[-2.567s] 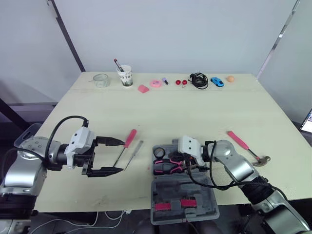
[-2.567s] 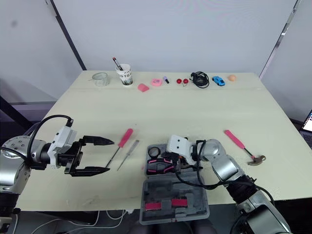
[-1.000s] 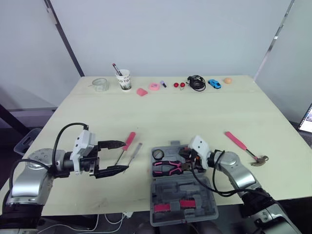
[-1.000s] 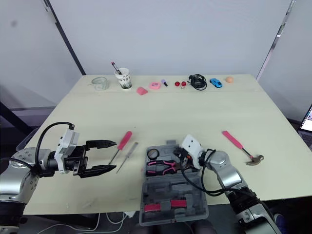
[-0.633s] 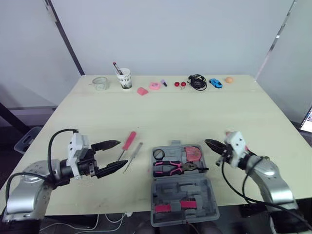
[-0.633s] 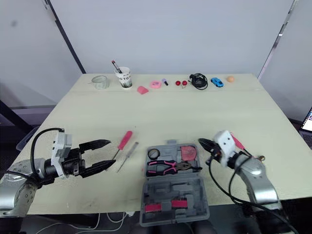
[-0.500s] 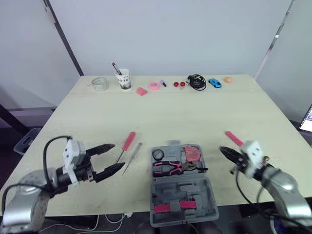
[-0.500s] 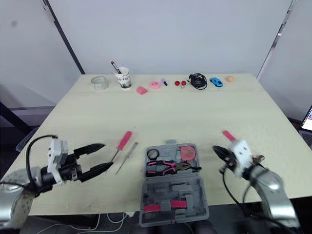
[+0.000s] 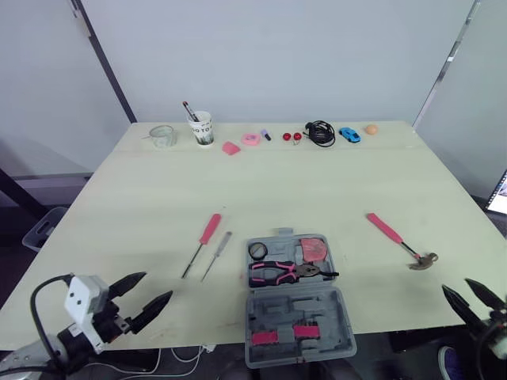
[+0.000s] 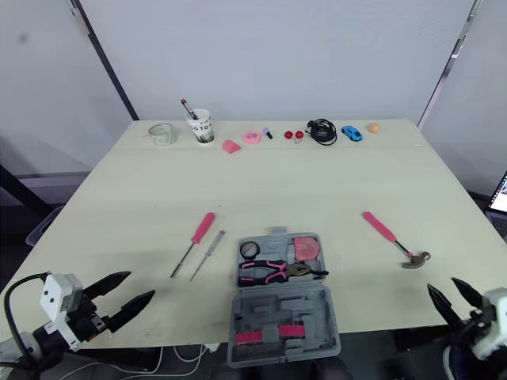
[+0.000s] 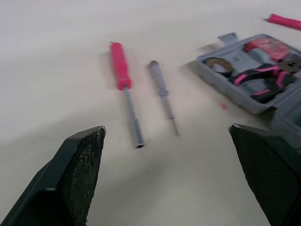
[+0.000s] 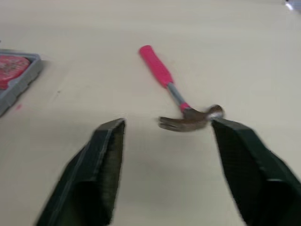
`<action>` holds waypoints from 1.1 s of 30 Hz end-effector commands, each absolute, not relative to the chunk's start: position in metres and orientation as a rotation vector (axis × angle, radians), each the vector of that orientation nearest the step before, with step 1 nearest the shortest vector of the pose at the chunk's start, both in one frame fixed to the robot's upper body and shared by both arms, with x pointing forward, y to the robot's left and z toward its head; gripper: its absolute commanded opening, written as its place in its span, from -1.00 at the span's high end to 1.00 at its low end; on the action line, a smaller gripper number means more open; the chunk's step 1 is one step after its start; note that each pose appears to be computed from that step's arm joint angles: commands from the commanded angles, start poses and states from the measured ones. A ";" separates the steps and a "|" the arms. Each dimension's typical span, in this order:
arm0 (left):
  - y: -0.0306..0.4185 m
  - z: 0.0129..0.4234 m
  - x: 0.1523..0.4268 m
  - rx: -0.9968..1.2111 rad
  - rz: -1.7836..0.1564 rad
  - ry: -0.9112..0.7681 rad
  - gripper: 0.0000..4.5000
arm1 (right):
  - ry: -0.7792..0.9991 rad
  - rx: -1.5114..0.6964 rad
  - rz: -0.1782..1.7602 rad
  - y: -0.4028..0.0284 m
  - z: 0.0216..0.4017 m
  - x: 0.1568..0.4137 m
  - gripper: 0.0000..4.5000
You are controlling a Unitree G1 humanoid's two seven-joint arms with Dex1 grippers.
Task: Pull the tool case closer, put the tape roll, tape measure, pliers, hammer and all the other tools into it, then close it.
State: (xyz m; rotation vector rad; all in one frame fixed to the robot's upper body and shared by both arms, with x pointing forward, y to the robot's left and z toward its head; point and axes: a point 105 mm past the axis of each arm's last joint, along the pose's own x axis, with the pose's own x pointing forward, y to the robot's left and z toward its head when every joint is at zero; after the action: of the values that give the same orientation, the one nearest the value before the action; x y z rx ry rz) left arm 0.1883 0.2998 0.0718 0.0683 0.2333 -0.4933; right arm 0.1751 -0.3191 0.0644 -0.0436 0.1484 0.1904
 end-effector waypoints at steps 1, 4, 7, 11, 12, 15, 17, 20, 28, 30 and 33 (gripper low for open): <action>0.316 0.074 0.181 0.093 -0.442 0.226 -1.00 | 0.150 -0.068 0.146 -0.340 0.070 0.159 -0.97; 0.323 0.073 0.177 0.093 -0.429 0.242 -1.00 | 0.185 -0.073 0.130 -0.349 0.064 0.150 -0.97; 0.321 0.073 0.177 0.091 -0.453 0.243 -1.00 | 0.182 -0.068 0.158 -0.346 0.065 0.151 -0.97; 0.308 0.076 0.182 0.128 -0.542 0.249 -1.00 | 0.206 -0.092 0.255 -0.329 0.065 0.160 -0.97; 0.303 0.076 0.182 0.142 -0.574 0.254 -1.00 | 0.218 -0.096 0.285 -0.323 0.063 0.162 -0.97; 0.283 0.071 0.181 0.190 -0.719 0.299 -1.00 | 0.238 -0.069 0.446 -0.291 0.063 0.168 -0.97; 0.277 0.071 0.182 0.182 -0.758 0.306 -1.00 | 0.238 -0.066 0.501 -0.280 0.065 0.171 -0.97; 0.269 0.071 0.192 0.217 -0.811 0.309 -1.00 | 0.257 -0.091 0.581 -0.265 0.066 0.182 -0.97; 0.232 0.060 0.216 0.323 -1.032 0.363 -1.00 | 0.270 -0.234 0.852 -0.213 0.066 0.227 -0.97; 0.221 0.057 0.221 0.332 -1.096 0.367 -1.00 | 0.285 -0.286 0.924 -0.199 0.062 0.237 -0.97; 0.213 0.052 0.224 0.335 -1.154 0.382 -1.00 | 0.305 -0.336 0.995 -0.185 0.056 0.246 -0.97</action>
State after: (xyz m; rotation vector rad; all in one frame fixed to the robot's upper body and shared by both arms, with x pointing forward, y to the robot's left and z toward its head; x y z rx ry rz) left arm 0.2266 0.2137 0.0554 0.3335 0.3674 -1.1288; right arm 0.2464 -0.1863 0.0582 -0.3054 0.2924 0.9696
